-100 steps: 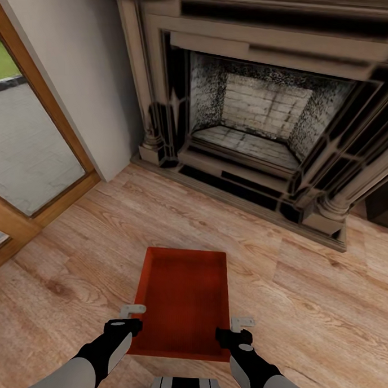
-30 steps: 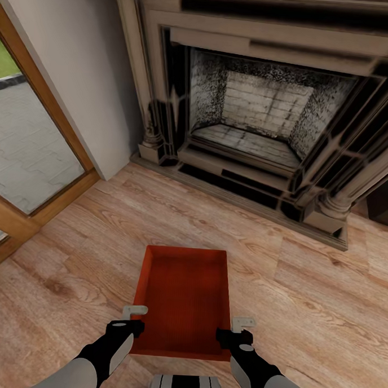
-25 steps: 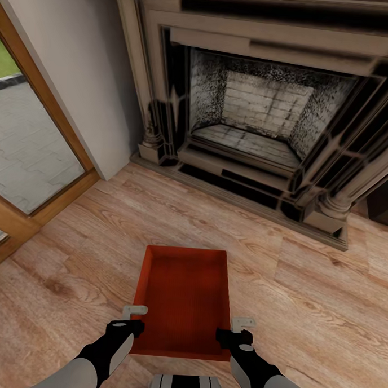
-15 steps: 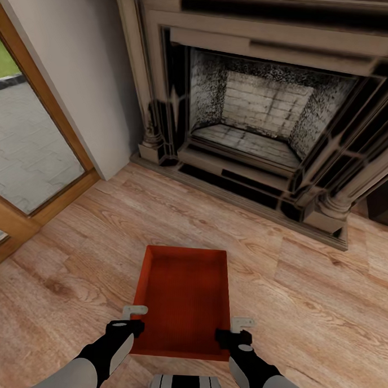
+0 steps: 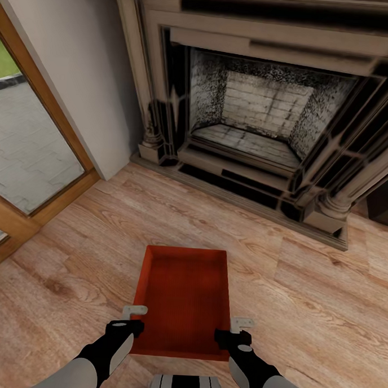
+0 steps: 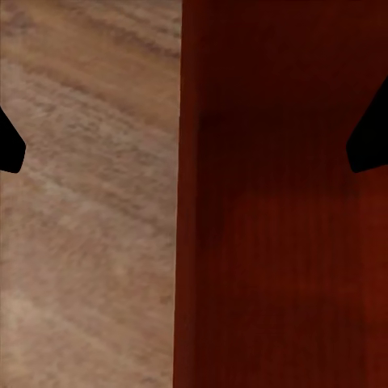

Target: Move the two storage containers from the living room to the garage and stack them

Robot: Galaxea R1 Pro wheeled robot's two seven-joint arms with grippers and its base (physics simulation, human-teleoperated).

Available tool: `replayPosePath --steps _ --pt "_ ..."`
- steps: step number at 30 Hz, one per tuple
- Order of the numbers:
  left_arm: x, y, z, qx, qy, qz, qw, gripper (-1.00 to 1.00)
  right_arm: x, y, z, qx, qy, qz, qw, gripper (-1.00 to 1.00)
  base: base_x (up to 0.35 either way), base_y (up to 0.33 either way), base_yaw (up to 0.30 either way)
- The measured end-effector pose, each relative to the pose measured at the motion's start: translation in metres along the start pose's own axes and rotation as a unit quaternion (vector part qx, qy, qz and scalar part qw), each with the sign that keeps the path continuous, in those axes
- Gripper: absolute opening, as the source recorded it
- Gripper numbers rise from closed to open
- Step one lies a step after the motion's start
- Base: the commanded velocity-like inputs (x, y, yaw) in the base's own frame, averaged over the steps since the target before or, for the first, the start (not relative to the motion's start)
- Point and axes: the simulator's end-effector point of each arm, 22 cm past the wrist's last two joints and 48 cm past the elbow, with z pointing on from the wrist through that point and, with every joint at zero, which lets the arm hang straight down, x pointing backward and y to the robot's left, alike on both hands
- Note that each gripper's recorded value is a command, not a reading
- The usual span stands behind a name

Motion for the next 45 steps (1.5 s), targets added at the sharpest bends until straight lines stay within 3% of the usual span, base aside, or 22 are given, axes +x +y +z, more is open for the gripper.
replayPosePath --steps 18,19,26,41,45 --pt "0.0 0.0001 0.0 0.0 0.0 0.0 1.0 1.0 -0.0005 0.0002 0.0 0.0 -0.001 -0.003 1.0 1.0 0.0 0.0 0.0" --pt "-0.0001 0.0001 0.0 0.0 0.0 0.0 1.0 -1.0 -0.0005 0.0002 0.0 0.0 -0.001 -0.003 1.0 -1.0 0.0 0.0 0.0" --pt "0.0012 -0.0044 -0.0004 0.006 0.002 -0.011 0.9999 -1.0 -0.0006 0.0038 -0.0003 -0.005 -0.001 -0.008 1.0 -1.0 0.0 0.0 0.0" --pt "0.0011 -0.003 -0.0005 0.003 0.002 -0.008 1.0 -1.0 -0.0007 0.0006 0.0001 -0.002 -0.001 -0.009 1.0 -1.0 0.0 0.0 0.0" --pt "-0.0007 -0.0015 -0.0082 0.004 0.004 -0.01 0.9999 -1.0 -0.0044 0.0004 -0.0074 -0.003 0.0 -0.007 1.0 -1.0 0.0 0.0 0.0"
